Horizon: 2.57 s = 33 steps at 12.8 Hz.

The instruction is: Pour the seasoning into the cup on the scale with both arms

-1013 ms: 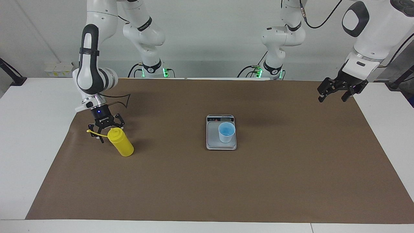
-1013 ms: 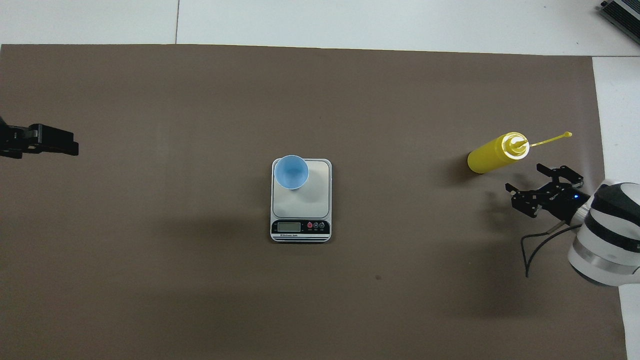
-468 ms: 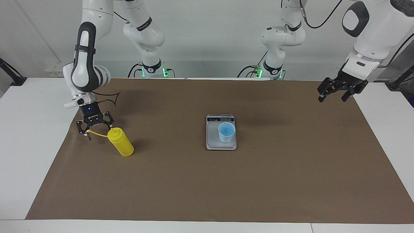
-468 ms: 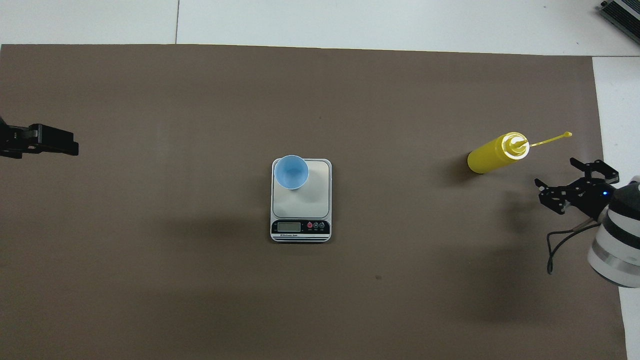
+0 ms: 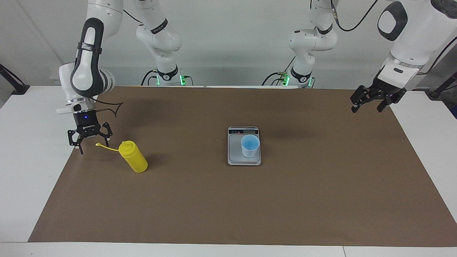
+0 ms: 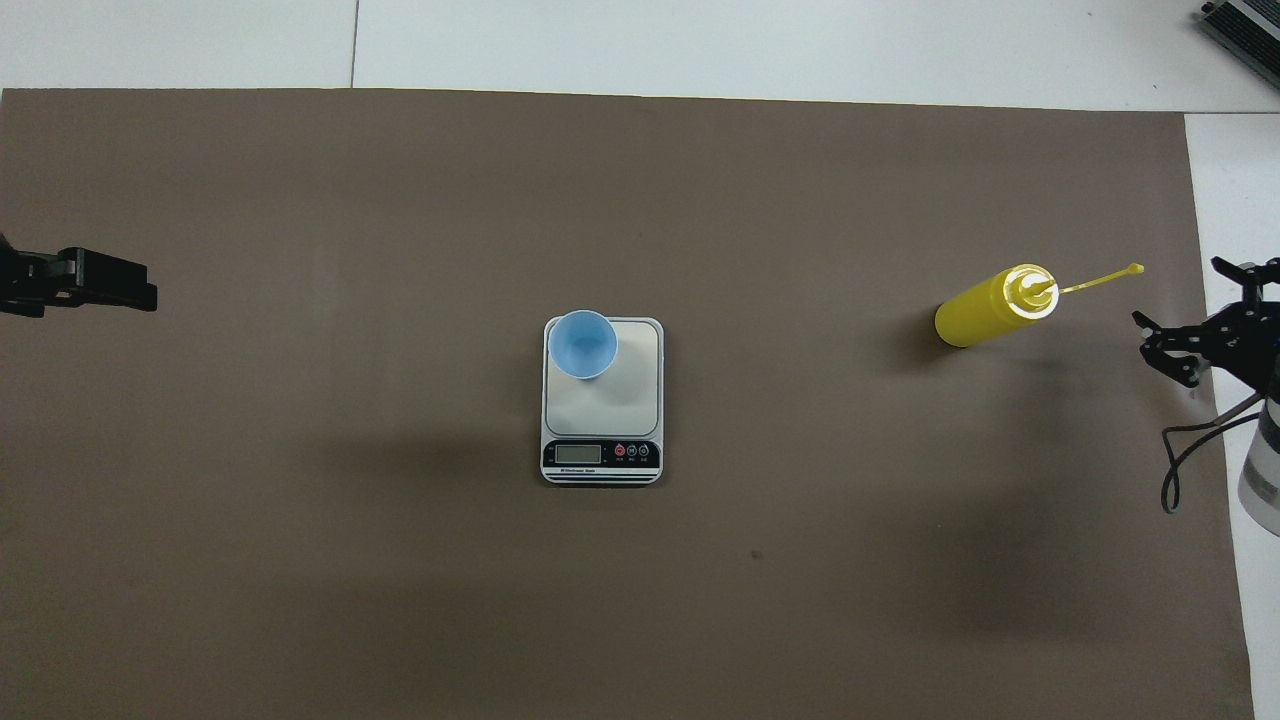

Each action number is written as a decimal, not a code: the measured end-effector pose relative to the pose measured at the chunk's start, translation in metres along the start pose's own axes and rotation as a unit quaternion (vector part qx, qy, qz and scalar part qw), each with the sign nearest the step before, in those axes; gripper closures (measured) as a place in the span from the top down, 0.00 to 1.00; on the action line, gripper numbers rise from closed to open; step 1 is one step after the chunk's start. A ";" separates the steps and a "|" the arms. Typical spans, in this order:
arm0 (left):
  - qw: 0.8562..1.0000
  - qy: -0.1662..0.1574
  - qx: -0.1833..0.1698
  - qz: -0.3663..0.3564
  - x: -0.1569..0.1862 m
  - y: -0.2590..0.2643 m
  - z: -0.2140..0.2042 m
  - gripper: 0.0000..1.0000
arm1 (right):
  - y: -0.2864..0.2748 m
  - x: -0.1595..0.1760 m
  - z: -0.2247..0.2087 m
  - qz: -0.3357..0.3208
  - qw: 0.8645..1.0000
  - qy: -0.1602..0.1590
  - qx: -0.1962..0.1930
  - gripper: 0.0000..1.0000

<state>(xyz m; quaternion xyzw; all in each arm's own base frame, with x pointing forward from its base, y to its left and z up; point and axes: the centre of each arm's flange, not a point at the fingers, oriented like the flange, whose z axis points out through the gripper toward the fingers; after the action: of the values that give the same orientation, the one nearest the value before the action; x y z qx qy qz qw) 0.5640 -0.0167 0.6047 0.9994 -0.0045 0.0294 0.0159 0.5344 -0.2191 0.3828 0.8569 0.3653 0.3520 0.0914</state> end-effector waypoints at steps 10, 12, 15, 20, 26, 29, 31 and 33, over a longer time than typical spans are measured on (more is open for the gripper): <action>1.000 0.000 0.000 0.000 0.000 0.000 0.000 1.00 | 0.025 0.101 -0.017 0.116 0.986 -0.114 0.044 1.00; 1.000 0.000 0.000 0.000 0.000 0.000 0.000 1.00 | 0.013 0.133 -0.025 0.168 0.973 -0.154 0.046 1.00; 1.000 0.000 0.000 0.000 0.000 0.000 0.000 1.00 | -0.003 0.177 -0.037 0.259 0.943 -0.202 0.052 1.00; 1.000 0.000 0.000 0.000 0.000 0.000 0.000 1.00 | -0.015 0.235 -0.068 0.374 0.885 -0.276 0.027 1.00; 1.000 0.000 0.000 0.000 0.000 0.000 0.000 1.00 | -0.051 0.283 -0.101 0.452 0.831 -0.324 0.016 1.00; 1.000 0.000 0.000 0.000 0.000 0.000 0.000 1.00 | -0.063 0.293 -0.115 0.461 0.825 -0.326 0.028 1.00; 1.000 0.000 0.000 0.000 0.000 0.000 0.000 1.00 | -0.068 0.295 -0.127 0.461 0.821 -0.335 0.032 1.00; 1.000 0.000 0.000 0.000 0.000 0.000 0.000 1.00 | -0.068 0.295 -0.135 0.461 0.821 -0.337 0.032 1.00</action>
<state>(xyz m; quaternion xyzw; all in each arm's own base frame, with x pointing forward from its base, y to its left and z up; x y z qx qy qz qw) 0.5640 -0.0167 0.6047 0.9994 -0.0045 0.0294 0.0159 0.5486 0.0202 0.6124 0.9929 -0.1147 0.0310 0.0088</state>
